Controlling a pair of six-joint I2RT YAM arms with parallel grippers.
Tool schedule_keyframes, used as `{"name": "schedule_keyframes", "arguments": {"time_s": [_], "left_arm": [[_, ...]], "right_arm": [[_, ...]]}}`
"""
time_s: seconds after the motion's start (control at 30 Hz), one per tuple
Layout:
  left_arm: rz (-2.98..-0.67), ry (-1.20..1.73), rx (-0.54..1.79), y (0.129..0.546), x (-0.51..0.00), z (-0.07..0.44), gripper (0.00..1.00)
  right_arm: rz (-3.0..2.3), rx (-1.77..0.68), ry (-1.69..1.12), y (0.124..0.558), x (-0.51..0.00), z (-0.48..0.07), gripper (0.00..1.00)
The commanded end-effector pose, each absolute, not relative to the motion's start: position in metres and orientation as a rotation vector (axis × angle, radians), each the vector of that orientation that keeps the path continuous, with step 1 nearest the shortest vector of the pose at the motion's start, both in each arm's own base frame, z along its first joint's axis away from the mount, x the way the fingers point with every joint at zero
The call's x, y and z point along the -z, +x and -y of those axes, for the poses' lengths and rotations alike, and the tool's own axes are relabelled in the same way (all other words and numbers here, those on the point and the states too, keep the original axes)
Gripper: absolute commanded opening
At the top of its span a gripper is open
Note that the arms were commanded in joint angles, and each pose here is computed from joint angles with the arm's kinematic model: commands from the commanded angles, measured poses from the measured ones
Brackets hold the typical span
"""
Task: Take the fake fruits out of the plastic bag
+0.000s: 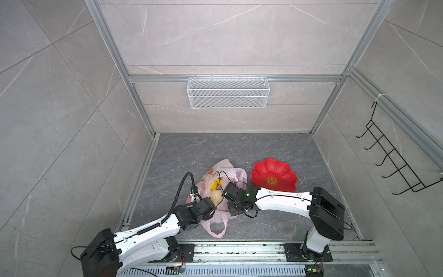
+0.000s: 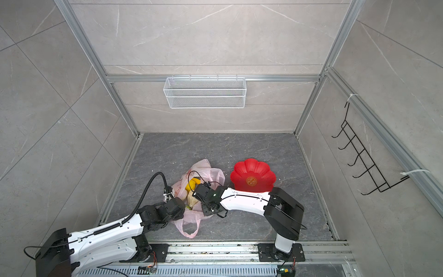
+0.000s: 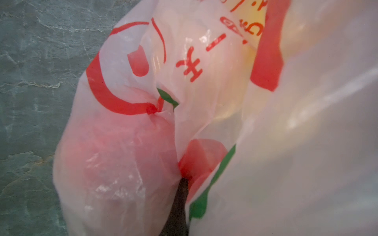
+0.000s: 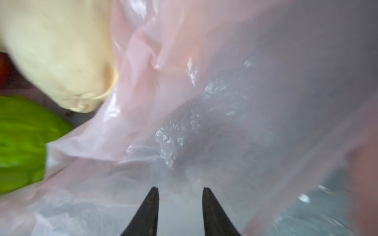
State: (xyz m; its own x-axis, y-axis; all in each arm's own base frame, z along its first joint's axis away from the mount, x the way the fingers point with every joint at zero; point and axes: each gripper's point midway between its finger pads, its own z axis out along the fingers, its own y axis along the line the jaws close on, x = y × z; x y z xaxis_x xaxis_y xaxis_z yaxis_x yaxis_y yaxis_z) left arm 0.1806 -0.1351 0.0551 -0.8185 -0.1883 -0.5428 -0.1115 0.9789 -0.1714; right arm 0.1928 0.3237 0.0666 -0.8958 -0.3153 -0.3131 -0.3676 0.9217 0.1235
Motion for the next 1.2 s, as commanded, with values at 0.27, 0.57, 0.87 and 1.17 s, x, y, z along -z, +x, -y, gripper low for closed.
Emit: {"name": "schedule_keyframes", "arguments": {"time_s": [0.27,0.57,0.87,1.17], "left_arm": [[-2.489,-0.247,0.199,0.187,-0.059,0.137,0.0],[-2.484,-0.24,0.208,0.187,-0.062,0.138,0.0],[-2.494,-0.253,0.208,0.184,-0.056,0.136,0.0],[-2.486,-0.254,0.22,0.184,-0.059,0.137,0.0]], "right_arm": [[-2.611,-0.513,-0.522,0.221,-0.127,-0.384,0.41],[-2.638,-0.527,-0.549,0.229,-0.099,-0.411,0.41],[-2.64,-0.529,-0.536,0.235,-0.095,-0.418,0.43],[-2.662,-0.466,-0.489,0.241,-0.086,-0.414,0.53]]}}
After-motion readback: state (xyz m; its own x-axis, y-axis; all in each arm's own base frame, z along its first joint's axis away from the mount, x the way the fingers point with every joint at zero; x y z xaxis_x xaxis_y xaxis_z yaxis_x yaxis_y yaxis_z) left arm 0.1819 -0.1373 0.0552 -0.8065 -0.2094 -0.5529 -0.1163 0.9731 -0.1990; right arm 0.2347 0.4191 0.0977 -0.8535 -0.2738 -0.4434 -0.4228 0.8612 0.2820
